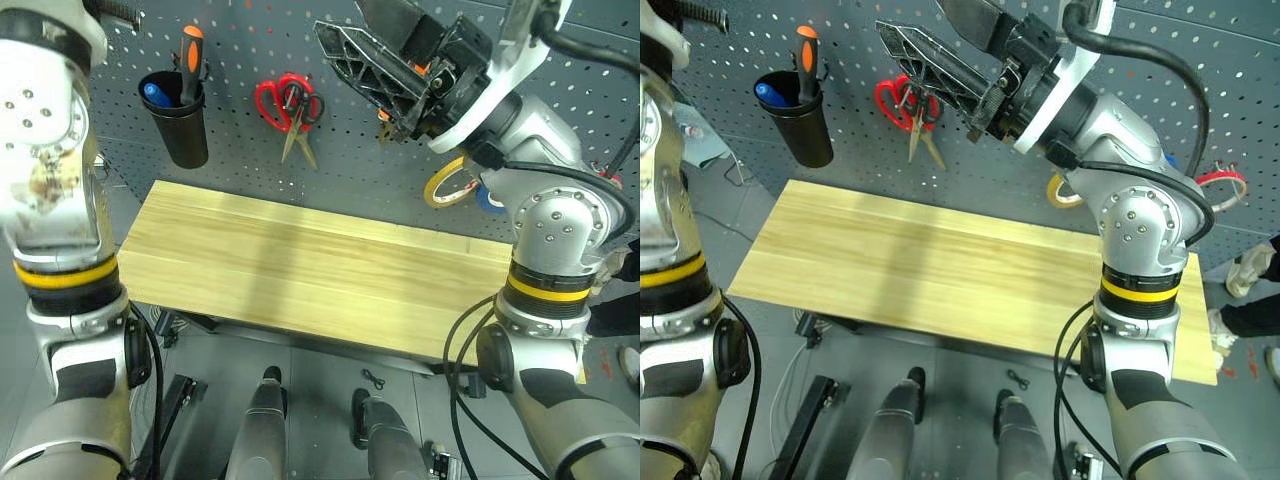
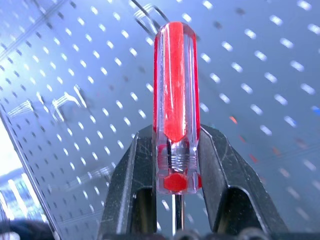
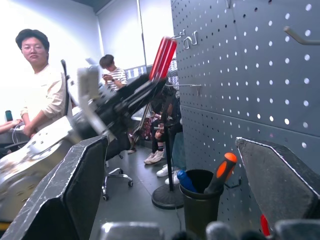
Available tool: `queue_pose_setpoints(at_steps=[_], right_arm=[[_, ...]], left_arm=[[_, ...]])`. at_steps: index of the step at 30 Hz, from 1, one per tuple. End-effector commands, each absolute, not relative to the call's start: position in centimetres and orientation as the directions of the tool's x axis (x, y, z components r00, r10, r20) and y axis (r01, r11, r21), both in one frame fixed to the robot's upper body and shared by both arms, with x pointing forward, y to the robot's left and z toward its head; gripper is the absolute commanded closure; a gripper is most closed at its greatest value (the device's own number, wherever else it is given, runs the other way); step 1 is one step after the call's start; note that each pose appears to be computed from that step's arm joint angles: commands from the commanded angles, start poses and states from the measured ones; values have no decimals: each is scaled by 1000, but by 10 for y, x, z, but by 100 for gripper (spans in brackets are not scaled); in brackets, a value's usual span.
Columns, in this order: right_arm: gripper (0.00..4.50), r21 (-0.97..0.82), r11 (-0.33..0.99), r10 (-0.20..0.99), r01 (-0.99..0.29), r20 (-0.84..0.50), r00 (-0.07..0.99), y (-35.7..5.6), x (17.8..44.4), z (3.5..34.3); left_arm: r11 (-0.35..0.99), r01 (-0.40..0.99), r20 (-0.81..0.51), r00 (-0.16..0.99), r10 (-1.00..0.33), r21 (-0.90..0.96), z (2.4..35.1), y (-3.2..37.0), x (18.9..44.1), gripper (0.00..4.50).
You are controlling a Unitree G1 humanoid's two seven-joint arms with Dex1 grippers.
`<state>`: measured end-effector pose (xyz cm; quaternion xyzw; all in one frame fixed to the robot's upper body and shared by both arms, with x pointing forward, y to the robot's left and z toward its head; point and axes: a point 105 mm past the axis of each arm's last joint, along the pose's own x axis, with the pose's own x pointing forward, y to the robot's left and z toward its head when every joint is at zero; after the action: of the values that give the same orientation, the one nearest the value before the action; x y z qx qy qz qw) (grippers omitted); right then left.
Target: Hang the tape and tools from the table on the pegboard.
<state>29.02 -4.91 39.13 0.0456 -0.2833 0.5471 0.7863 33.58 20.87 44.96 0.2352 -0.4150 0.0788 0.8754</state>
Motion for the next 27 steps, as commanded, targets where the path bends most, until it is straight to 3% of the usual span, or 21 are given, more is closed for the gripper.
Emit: queue_pose_setpoints(at_steps=[1,8,15,21,27], right_arm=[[0,-300,417,820,-858,531,213,-52,280,406],[0,-290,446,822,-847,506,260,-51,284,402],[0,-278,451,827,-848,486,281,-49,286,398],[0,-269,467,824,-842,478,304,-51,288,398],[0,-266,479,820,-837,475,318,-51,287,397]], left_arm=[[897,-335,817,575,-49,289,458,210,350,384],[930,-322,782,621,65,179,438,225,396,384],[947,-288,765,639,78,144,420,222,415,384],[955,-275,755,648,101,108,413,231,419,384],[966,-246,791,605,88,81,439,225,412,384]])
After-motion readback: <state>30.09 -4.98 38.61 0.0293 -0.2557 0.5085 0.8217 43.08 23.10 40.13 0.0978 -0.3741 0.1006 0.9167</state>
